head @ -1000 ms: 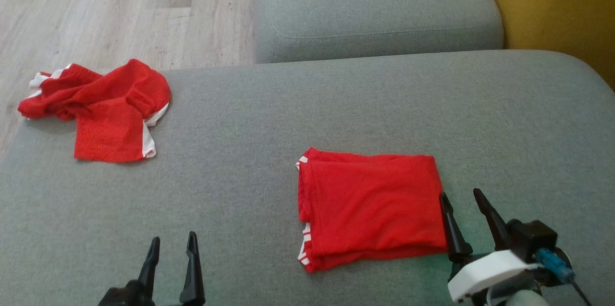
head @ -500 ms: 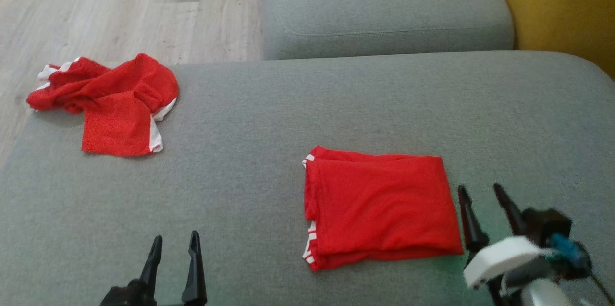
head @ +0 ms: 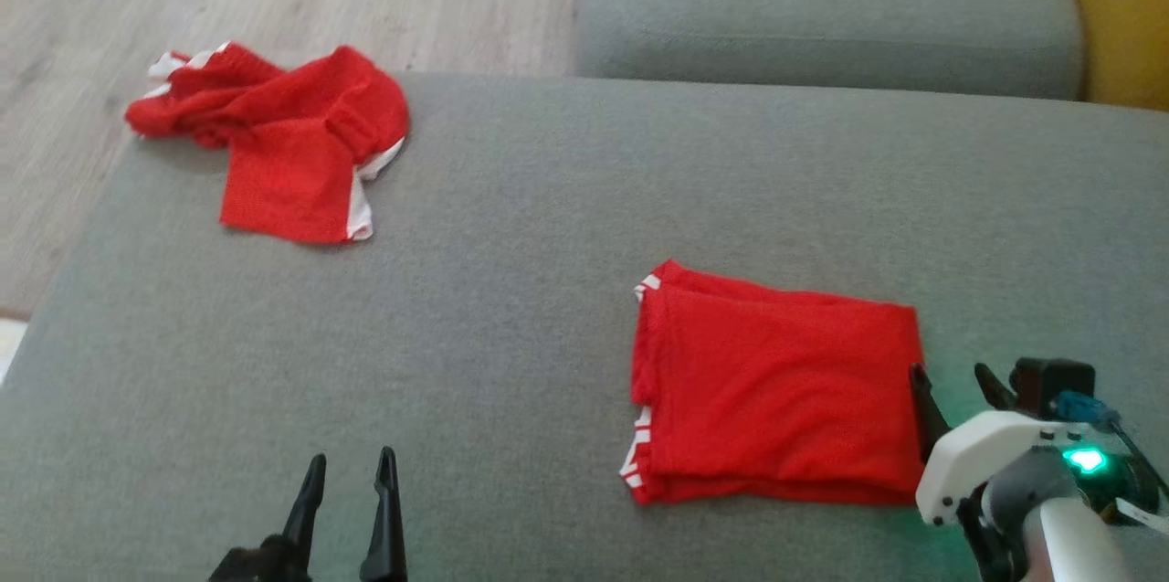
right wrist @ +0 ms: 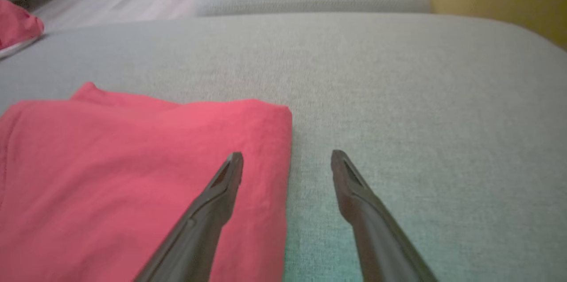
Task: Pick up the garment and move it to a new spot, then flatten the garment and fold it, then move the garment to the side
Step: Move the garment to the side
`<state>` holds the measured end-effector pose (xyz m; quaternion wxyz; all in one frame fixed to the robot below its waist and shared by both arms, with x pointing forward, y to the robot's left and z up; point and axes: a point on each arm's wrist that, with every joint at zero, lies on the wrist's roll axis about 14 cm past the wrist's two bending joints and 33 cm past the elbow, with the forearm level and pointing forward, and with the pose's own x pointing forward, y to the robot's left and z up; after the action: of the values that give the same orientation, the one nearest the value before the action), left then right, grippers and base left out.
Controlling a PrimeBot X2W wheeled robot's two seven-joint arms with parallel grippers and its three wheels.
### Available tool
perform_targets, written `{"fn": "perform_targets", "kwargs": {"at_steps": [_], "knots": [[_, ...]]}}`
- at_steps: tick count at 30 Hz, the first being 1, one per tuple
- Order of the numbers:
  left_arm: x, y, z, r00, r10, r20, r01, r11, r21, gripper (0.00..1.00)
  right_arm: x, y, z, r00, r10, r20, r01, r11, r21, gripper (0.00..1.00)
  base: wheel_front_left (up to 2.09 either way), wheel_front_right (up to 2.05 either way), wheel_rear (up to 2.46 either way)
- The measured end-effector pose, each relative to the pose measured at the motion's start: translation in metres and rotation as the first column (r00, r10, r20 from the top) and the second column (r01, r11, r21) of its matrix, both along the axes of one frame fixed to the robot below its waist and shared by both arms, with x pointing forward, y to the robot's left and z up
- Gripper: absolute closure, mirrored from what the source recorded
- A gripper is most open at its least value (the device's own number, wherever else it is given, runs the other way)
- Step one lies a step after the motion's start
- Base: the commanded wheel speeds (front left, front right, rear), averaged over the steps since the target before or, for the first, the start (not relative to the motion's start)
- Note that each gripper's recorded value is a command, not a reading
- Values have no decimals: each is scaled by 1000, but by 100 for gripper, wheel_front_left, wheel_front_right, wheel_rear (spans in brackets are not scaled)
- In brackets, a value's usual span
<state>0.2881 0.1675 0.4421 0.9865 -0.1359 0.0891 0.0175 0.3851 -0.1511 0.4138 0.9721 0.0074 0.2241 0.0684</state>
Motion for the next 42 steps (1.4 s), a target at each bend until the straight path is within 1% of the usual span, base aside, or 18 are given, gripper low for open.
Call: {"fn": "perform_targets", "kwargs": {"at_steps": [7,11,13,14,15,16,18,19,20,23,26,28,32,36,42], "knots": [[4,8,-8,999,34,-35,-34,999,-5,0,9,14,-33,991,46,-127,-51,998,-33,0,0,0,0],[9,10,-11,998,44,-46,-44,999,-1,0,12,22,-50,978,69,-199,-77,997,-33,0,0,0,0],[9,10,-14,998,42,-57,-42,999,-3,0,16,25,-51,976,72,-207,-78,997,-22,0,0,0,0],[10,9,-15,997,39,-60,-39,999,-4,0,18,25,-51,976,73,-207,-78,997,-19,7,0,0,0],[12,9,-16,997,36,-61,-37,999,-1,0,20,27,-51,975,76,-207,-82,996,-19,26,0,0,0],[13,8,-16,998,33,-61,-33,999,2,0,22,27,-50,976,76,-205,-81,997,-15,51,0,0,0],[17,6,-16,998,23,-60,-23,1000,3,0,24,27,-49,977,74,-199,-77,997,-7,82,0,0,0],[20,4,-15,998,15,-58,-14,1000,8,0,25,26,-49,979,69,-192,-72,997,-6,93,0,0,0],[26,1,-15,999,-1,-54,1,1000,7,0,26,23,-46,983,59,-175,-60,998,-1,100,0,0,0],[33,-6,-14,998,-30,-47,31,1000,8,0,29,17,-43,987,43,-158,-43,999,0,100,0,0,0],[42,-17,-15,996,-73,-48,74,997,10,0,35,2,-33,993,1,-119,-1,1000,-2,100,0,0,0],[49,-25,-16,994,-104,-45,105,994,10,0,42,-12,-21,996,-36,-80,36,999,-7,100,0,0,0],[70,-48,-12,983,-182,-21,182,983,9,0,53,-53,6,993,-118,3,118,992,-48,100,0,0,0],[92,-78,-8,960,-279,7,279,960,10,0,51,-99,25,977,-207,56,211,973,-89,100,0,0,0],[119,-122,-13,906,-423,9,423,906,12,0,34,-149,33,946,-315,72,322,937,-133,100,0,0,0]]}}
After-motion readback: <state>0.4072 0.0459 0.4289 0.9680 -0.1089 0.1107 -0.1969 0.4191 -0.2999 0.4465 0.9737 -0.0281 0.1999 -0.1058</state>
